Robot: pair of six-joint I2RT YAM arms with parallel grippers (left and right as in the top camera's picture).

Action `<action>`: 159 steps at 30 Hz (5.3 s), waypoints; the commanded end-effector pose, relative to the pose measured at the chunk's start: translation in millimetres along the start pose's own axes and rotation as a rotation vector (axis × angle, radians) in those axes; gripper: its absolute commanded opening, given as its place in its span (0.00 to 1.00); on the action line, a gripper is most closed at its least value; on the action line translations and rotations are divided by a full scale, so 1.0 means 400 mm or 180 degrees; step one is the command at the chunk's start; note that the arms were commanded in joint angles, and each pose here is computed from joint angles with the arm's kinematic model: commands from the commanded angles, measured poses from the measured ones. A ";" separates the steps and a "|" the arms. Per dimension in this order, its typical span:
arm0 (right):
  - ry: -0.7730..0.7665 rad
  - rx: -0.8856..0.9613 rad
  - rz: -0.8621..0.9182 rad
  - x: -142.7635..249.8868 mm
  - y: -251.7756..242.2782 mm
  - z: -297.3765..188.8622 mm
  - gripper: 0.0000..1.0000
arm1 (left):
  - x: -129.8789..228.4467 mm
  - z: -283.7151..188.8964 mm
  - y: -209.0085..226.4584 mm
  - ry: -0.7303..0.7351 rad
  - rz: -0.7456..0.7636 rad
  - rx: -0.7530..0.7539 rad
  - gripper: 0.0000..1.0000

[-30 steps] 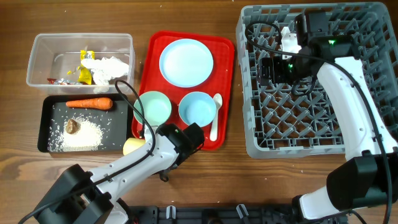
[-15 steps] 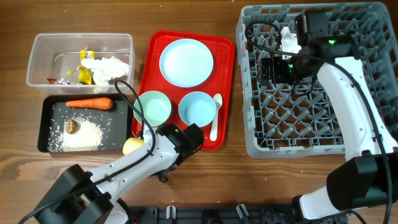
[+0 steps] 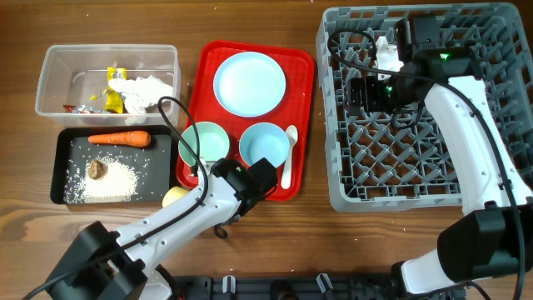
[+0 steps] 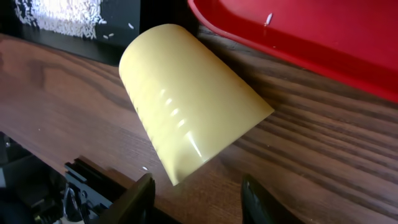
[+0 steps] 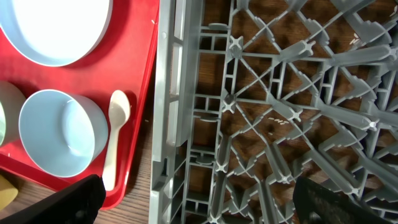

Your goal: Sort waste into correct bins and load items into the dishwasher rack

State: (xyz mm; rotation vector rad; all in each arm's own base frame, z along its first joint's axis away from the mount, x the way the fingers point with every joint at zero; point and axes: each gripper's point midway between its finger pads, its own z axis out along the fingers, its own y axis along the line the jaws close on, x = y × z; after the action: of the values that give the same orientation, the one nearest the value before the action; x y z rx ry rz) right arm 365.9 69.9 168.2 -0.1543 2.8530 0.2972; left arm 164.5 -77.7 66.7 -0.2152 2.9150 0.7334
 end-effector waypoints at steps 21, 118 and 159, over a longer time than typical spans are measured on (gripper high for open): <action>0.0034 -0.0041 -0.0133 0.003 0.000 0.013 1.00 | -0.094 -0.009 0.002 -0.0465 0.1067 -0.0413 0.45; -0.1440 -0.2870 -0.1310 -0.053 0.158 -0.308 1.00 | -0.622 -0.685 -0.086 -0.1289 0.1183 0.5931 0.04; -0.2298 -0.3653 -0.2890 -0.084 0.411 -0.380 1.00 | -0.550 -0.763 -0.239 -0.0871 0.1940 0.6608 0.04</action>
State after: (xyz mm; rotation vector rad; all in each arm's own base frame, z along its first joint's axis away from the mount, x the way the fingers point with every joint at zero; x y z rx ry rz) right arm 339.4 197.7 341.1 -1.2184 1.3864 1.2627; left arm 371.7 -280.7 318.6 0.8260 1.9136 -1.9498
